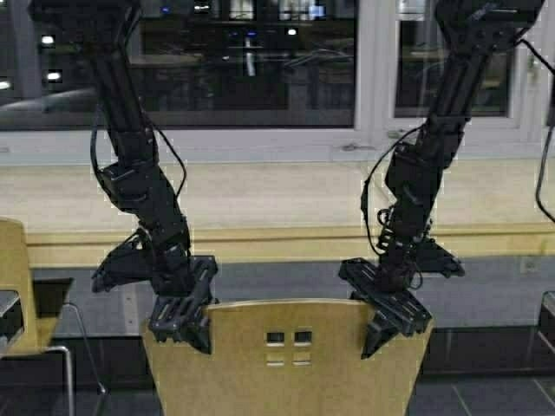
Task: Push the chairs under the table
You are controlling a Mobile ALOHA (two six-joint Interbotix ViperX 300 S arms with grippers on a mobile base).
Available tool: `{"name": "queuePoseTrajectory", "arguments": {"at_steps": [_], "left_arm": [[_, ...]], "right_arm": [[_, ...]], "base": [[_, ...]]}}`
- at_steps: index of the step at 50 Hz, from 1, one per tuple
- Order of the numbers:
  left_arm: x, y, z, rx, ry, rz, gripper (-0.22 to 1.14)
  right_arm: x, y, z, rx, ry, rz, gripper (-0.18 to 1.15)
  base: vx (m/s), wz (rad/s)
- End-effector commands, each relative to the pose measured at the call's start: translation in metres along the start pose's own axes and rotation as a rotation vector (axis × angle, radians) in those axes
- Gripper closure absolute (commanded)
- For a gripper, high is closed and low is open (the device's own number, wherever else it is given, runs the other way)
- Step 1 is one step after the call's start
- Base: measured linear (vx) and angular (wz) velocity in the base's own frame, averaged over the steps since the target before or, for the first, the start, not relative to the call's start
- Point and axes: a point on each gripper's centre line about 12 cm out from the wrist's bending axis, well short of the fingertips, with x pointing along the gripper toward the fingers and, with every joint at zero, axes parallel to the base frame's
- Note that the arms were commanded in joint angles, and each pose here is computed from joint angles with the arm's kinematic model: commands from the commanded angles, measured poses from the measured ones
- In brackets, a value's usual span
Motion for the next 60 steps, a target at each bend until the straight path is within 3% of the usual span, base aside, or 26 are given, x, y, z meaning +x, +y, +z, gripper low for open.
{"name": "queuePoseTrajectory", "arguments": {"at_steps": [1, 60], "left_arm": [[-0.006, -0.006, 0.003, 0.045, -0.016, -0.022, 0.89], [-0.025, -0.008, 0.008, 0.051, -0.026, -0.034, 0.89]], "right_arm": [[-0.012, 0.030, -0.002, -0.182, -0.032, 0.065, 0.93], [-0.013, 0.005, -0.028, -0.208, -0.012, 0.005, 0.93]], "base": [[0.21, 0.13], [0.24, 0.03]]}}
